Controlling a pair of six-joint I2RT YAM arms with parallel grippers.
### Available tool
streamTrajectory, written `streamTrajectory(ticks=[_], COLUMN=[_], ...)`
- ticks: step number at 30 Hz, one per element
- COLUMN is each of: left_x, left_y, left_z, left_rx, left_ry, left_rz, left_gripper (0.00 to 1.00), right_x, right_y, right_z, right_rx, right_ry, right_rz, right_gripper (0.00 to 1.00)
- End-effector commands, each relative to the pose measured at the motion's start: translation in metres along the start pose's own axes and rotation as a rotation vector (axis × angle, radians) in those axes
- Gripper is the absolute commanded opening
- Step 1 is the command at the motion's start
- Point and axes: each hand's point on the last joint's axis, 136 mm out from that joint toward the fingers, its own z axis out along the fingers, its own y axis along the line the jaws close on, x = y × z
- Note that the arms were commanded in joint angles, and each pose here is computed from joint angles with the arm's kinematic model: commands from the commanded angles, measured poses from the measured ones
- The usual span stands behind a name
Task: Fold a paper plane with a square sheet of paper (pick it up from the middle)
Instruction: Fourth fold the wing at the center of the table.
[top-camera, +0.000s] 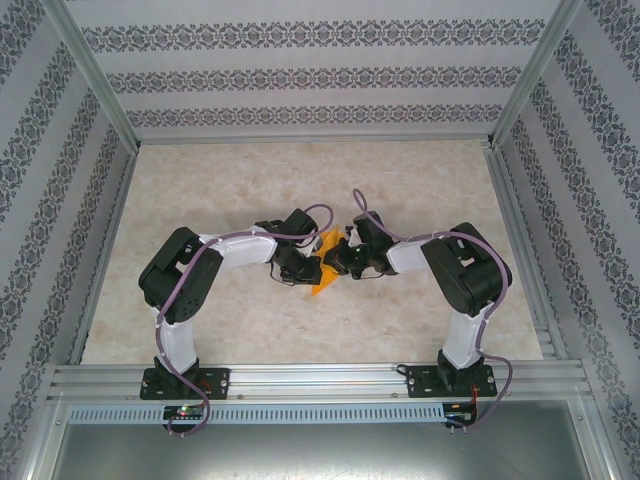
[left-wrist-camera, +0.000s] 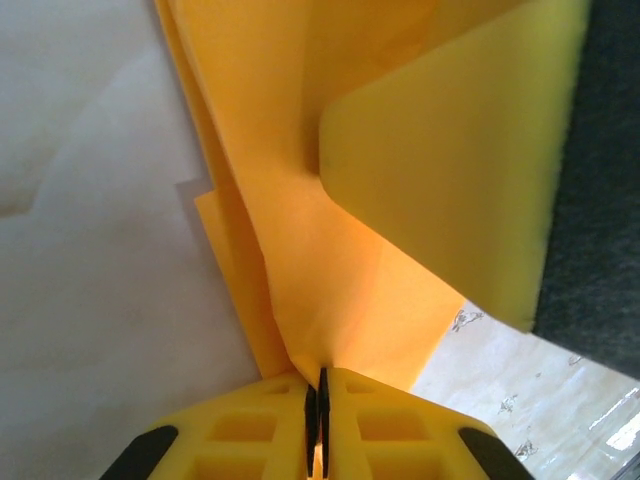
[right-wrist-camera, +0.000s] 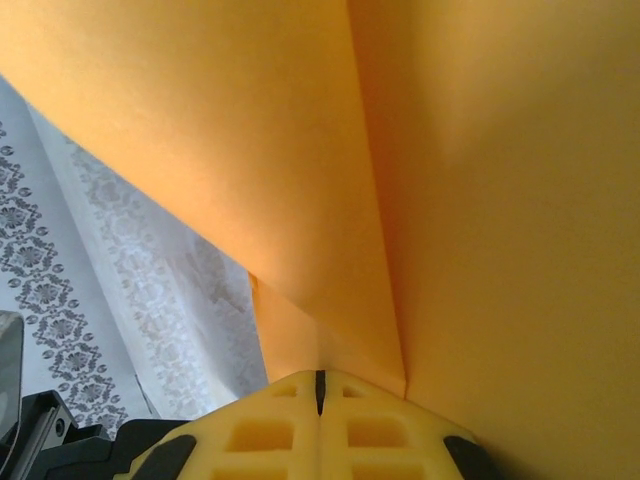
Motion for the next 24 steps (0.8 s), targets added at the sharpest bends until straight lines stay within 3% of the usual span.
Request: streamTrajectory(ticks=[1,8,24], left_x=[0.015,0.005,0.005], left_y=[0.022,0.009,0.015], left_z=[-0.002,-0.020,-0.005], left_rx=[-0.110,-0.095,-0.109], left_ry=[0.053,0.009,0.040], left_rz=[-0.014,0.003,0.008], left_gripper=[0.17,0.21,0.22], right_x=[0.005,0.007,0.006], right_y=[-0.045,-0.047,-0.040], right_z=[0.004,0.004,0.003], right_rx=[0.167,0.169,0.141], right_ry=[-0.003,0.005,0.007], right_rz=[0.028,0.027,0.021], right_gripper=[0.05,0.04,0.04])
